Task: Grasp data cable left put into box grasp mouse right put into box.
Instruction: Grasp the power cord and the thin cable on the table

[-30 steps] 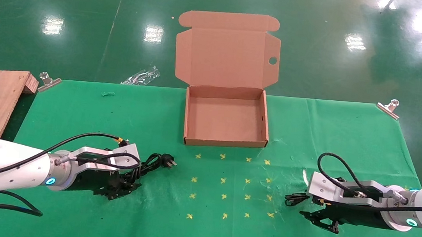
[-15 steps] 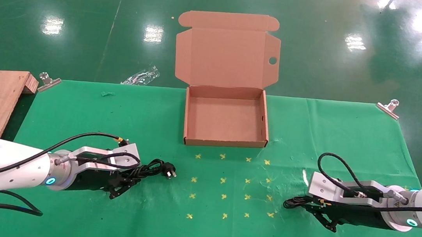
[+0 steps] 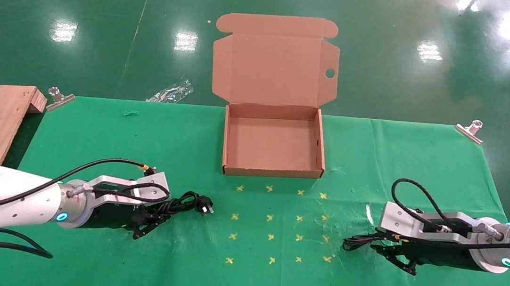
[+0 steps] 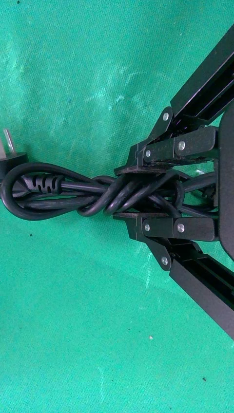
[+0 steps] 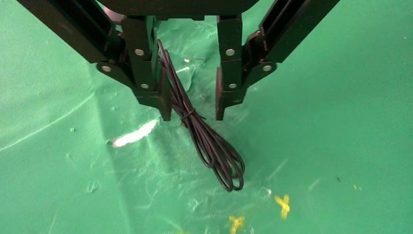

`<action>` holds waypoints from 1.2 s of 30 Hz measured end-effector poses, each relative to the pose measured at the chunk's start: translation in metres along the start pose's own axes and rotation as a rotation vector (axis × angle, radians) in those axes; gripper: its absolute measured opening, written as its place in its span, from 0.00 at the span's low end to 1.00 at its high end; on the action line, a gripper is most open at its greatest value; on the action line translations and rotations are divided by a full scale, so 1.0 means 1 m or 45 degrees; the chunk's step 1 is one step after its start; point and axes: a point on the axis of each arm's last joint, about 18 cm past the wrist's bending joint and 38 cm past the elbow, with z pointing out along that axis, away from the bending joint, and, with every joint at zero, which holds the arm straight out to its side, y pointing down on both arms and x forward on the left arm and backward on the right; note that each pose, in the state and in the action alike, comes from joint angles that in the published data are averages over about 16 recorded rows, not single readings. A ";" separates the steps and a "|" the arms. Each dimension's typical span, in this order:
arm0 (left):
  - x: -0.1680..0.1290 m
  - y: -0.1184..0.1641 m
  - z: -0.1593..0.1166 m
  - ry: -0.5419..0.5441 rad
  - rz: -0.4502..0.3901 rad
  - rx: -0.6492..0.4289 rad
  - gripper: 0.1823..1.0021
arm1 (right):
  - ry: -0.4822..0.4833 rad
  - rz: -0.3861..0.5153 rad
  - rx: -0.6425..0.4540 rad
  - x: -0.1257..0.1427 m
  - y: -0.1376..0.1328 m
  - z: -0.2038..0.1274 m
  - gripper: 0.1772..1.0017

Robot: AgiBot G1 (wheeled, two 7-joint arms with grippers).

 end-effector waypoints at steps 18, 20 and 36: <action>0.000 0.000 0.000 0.000 0.000 0.000 0.17 | 0.018 -0.010 -0.018 0.016 0.005 0.018 0.62; 0.000 0.000 0.000 0.000 0.000 0.000 0.17 | 0.015 -0.010 -0.018 0.016 0.006 0.020 0.66; 0.000 0.000 0.000 0.000 0.000 0.000 0.17 | 0.002 0.003 -0.018 0.018 0.010 0.026 0.67</action>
